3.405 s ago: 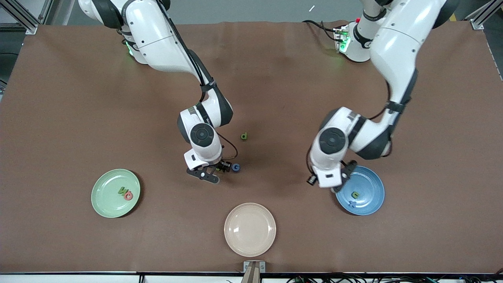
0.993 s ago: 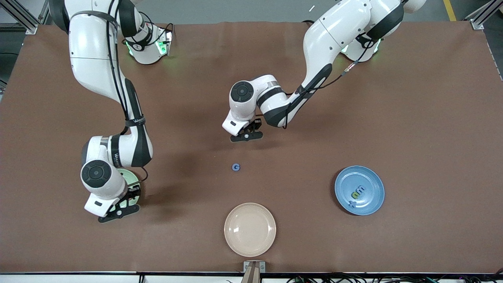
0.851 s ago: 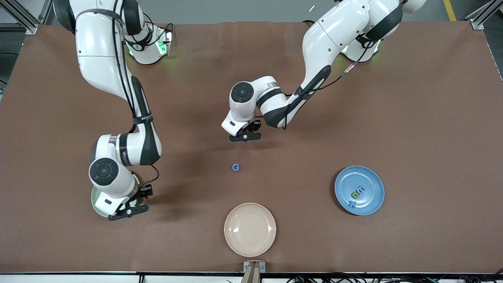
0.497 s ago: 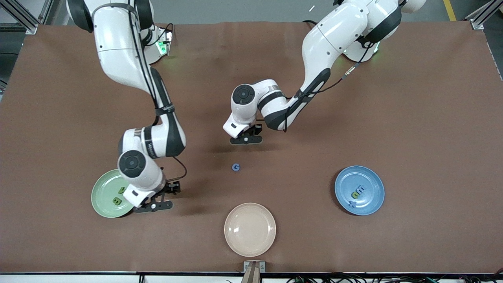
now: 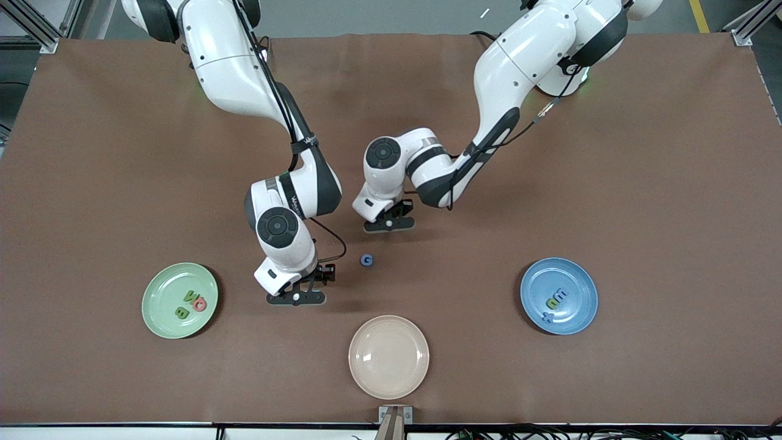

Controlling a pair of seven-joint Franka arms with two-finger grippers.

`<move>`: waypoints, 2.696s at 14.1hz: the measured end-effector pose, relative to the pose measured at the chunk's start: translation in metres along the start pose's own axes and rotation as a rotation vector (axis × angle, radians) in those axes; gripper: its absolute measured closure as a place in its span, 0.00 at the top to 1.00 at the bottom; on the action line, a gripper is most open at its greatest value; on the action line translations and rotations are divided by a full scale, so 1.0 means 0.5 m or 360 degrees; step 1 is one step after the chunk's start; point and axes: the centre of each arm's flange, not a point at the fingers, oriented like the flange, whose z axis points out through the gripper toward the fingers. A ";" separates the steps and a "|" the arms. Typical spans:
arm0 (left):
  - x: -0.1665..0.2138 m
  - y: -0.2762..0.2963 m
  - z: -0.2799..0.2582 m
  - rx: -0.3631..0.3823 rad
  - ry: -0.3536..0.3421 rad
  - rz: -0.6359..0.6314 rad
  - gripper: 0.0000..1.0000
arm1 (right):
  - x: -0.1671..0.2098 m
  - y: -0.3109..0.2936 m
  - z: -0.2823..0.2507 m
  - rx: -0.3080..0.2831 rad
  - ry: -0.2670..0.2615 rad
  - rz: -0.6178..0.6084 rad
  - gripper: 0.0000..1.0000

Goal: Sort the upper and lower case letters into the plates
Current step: 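Grasp the green p with the left gripper while the right gripper grasps blue C, then place the green p on the blue plate with the left gripper, then place the blue C on the green plate while the left gripper withdraws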

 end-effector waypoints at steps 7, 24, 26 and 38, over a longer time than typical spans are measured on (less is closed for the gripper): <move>0.373 -0.367 -0.147 0.0081 0.0131 -0.0164 0.28 | -0.028 -0.056 0.006 0.0043 -0.0005 0.0044 0.75; 0.598 -0.822 -0.310 0.0213 0.0334 -0.0043 1.00 | -0.159 -0.256 0.090 0.0146 0.0011 0.0136 0.64; 0.588 -0.869 -0.426 0.0219 0.0347 -0.0109 1.00 | -0.164 -0.263 0.089 0.0146 0.0011 0.0126 0.44; 0.348 -0.956 -0.831 0.0062 0.0052 0.0157 1.00 | 0.054 0.086 -0.028 -0.0144 -0.0017 -0.0240 0.31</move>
